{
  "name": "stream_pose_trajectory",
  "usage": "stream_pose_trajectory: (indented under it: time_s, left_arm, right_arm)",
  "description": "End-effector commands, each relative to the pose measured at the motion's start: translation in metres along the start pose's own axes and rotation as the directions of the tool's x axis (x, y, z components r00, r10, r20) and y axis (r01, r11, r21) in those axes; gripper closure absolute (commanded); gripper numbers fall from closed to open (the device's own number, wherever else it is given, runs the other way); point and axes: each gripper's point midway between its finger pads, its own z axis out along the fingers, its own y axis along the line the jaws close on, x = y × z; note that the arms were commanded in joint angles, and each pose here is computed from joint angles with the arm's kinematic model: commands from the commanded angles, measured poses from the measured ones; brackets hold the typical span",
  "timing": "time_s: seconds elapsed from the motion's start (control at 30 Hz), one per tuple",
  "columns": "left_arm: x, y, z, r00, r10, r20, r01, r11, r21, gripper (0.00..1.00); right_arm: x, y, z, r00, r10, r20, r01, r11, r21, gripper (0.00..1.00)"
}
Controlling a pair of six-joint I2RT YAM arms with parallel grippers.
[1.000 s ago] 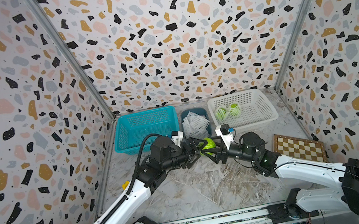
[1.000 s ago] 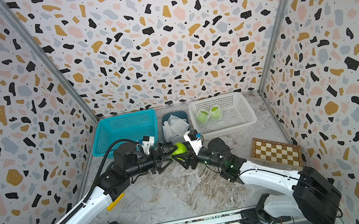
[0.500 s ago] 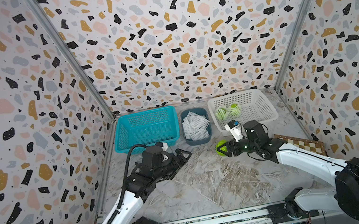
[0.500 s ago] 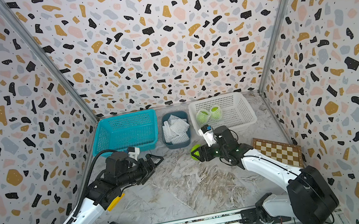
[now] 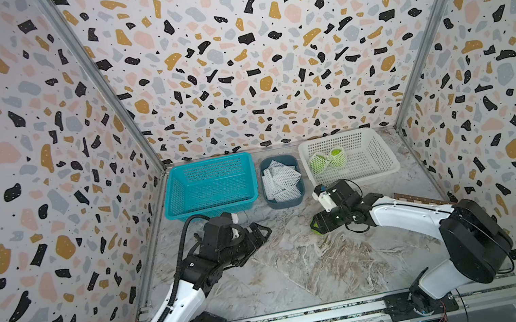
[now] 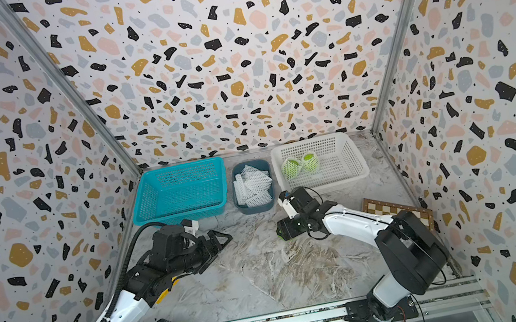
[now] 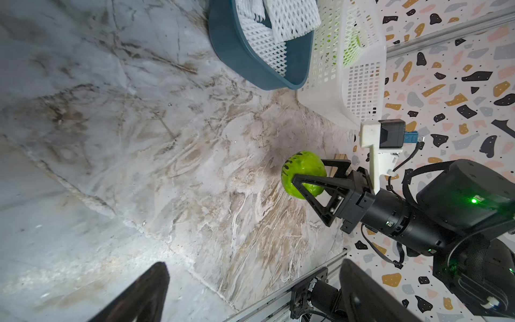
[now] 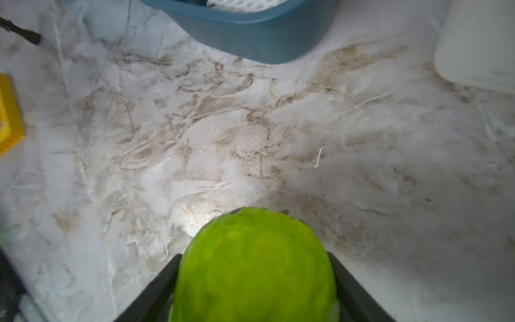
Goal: Sleeve custard apples in foam nets
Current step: Place the custard apple at the center of the board.
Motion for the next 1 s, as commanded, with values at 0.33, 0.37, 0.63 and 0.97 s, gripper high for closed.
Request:
stream_pose_trajectory:
  time_s: [0.33,0.37,0.63,0.97]
  left_arm:
    - [0.0,0.013,-0.001,1.0,-0.014,0.007,0.014,1.0,-0.01,0.06]
    - [0.0,0.013,-0.002,1.0,-0.014,0.009,0.014,1.0,-0.006,0.06]
    - [0.001,0.016,0.0,1.0,-0.029,0.005,0.03,1.0,-0.008,0.06]
    - [0.0,0.017,0.002,0.999,-0.036,0.006,0.036,0.999,-0.011,0.06]
  right_arm:
    - [0.004,0.004,0.019,0.983,-0.158,-0.092,0.174,0.964,0.199,0.3]
    - [0.006,0.004,0.021,0.982,-0.159,-0.101,0.176,0.965,0.193,0.3]
    - [0.005,0.014,0.024,0.985,-0.142,-0.093,0.154,0.978,0.139,0.22]
    - [-0.01,0.016,0.009,0.989,-0.147,-0.028,0.15,0.976,0.156,0.07]
